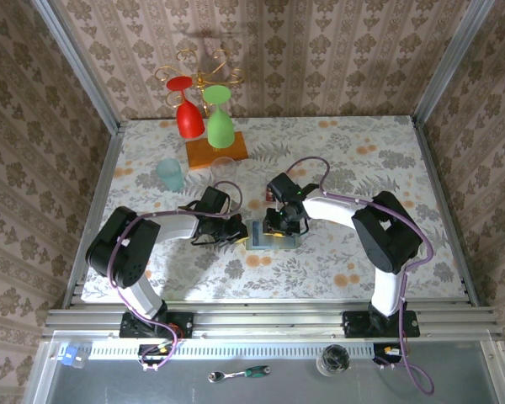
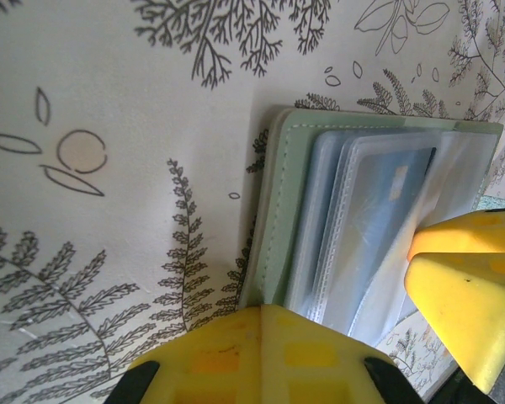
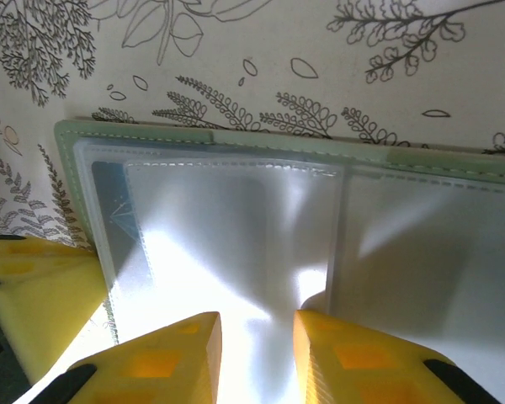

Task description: Take the credit cards out of the card holder

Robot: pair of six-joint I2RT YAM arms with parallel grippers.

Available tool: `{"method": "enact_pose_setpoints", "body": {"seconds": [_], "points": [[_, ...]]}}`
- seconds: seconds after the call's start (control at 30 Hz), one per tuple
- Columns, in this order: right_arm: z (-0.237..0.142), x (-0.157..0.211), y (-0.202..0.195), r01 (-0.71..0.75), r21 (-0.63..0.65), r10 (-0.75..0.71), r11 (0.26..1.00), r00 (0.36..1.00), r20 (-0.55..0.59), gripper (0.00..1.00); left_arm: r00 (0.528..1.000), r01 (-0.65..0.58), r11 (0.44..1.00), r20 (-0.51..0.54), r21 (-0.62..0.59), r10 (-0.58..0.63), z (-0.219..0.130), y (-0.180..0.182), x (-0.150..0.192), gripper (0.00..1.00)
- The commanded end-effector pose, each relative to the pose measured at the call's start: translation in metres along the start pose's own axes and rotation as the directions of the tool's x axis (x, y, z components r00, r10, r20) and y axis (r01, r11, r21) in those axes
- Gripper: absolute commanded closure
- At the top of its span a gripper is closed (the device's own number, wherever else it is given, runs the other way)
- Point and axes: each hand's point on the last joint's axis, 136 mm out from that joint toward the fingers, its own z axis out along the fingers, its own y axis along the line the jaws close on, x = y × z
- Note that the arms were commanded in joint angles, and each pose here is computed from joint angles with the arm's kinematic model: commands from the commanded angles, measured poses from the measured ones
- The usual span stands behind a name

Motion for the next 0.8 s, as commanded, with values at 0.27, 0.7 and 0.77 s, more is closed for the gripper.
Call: {"method": "enact_pose_setpoints", "body": {"seconds": [0.27,0.7,0.77], "points": [[0.003,0.006,-0.014,-0.045,-0.012,0.045,0.999,0.999,-0.013,0.74,1.0,0.002,1.0,0.01,-0.015,-0.002,-0.008,-0.003,-0.002,0.97],[0.007,0.007,-0.018,-0.085,-0.077,0.083,0.993,0.996,-0.026,0.79,0.996,-0.092,0.993,0.026,0.068,0.091,-0.017,-0.049,-0.007,0.86],[0.007,0.007,-0.019,-0.091,-0.083,0.089,0.992,0.996,-0.028,0.8,0.995,-0.099,0.993,0.016,0.072,0.098,-0.012,-0.053,-0.007,0.85]]}}
